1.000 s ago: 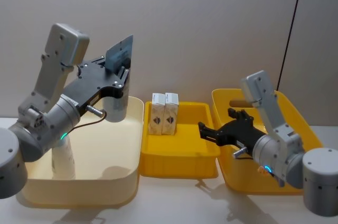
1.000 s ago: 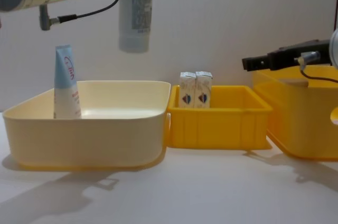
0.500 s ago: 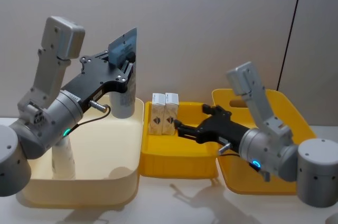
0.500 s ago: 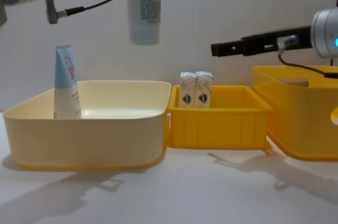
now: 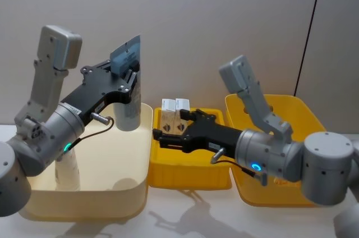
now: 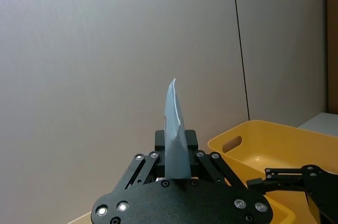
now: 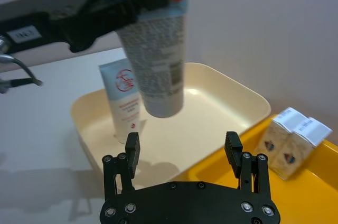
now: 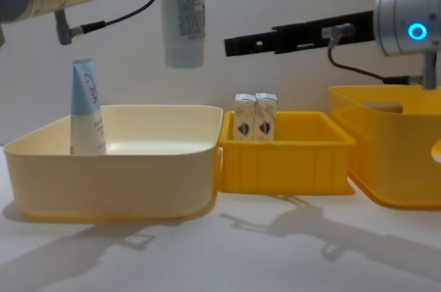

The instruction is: Bimanual collaborative sorting of washing and personal care products

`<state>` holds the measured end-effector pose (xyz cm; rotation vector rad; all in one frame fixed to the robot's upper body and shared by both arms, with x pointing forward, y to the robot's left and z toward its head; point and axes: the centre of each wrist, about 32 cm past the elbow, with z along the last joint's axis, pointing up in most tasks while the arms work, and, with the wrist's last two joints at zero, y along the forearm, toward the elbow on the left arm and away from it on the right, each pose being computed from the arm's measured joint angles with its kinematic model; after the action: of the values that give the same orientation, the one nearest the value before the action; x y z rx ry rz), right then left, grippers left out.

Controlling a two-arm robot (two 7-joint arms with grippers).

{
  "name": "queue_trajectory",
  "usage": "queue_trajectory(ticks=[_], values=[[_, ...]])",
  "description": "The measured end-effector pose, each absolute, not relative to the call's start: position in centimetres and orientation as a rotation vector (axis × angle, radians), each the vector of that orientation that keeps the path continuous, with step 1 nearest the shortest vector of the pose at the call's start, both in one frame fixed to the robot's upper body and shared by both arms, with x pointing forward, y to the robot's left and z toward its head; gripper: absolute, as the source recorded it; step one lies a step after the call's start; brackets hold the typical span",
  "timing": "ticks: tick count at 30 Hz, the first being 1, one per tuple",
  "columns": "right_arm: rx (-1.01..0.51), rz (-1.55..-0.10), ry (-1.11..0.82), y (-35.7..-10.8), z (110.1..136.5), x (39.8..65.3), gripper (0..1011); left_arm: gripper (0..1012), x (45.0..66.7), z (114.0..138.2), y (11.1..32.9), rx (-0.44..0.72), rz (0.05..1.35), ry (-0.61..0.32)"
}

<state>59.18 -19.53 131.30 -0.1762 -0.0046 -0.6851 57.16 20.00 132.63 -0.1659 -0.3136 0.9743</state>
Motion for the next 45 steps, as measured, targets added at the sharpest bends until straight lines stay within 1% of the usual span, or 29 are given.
queue_trajectory(ticks=[7, 15, 20, 26, 38, 45], values=[[-0.170, -0.574, -0.002, -18.0, 132.2, 60.2, 1001, 215, 57.1, 132.2, 20.2, -0.171, 0.981, -0.302], [-0.168, -0.510, -0.025, -16.3, 133.0, 61.1, 1001, 215, 57.1, 131.8, 20.3, -0.173, 0.986, -0.290], [-0.170, -0.513, -0.044, -15.6, 133.3, 61.3, 1001, 214, 57.2, 131.6, 20.4, -0.173, 0.988, -0.284], [-0.181, -0.549, -0.081, -15.1, 133.6, 61.4, 1001, 215, 57.2, 131.4, 20.4, -0.172, 0.994, -0.277], [-0.202, -0.592, -0.111, -15.6, 134.0, 61.1, 1001, 215, 57.3, 131.2, 20.3, -0.171, 1.000, -0.267], [-0.206, -0.599, -0.115, -15.6, 133.8, 61.0, 1001, 215, 57.4, 131.1, 20.1, -0.170, 0.999, -0.264]])
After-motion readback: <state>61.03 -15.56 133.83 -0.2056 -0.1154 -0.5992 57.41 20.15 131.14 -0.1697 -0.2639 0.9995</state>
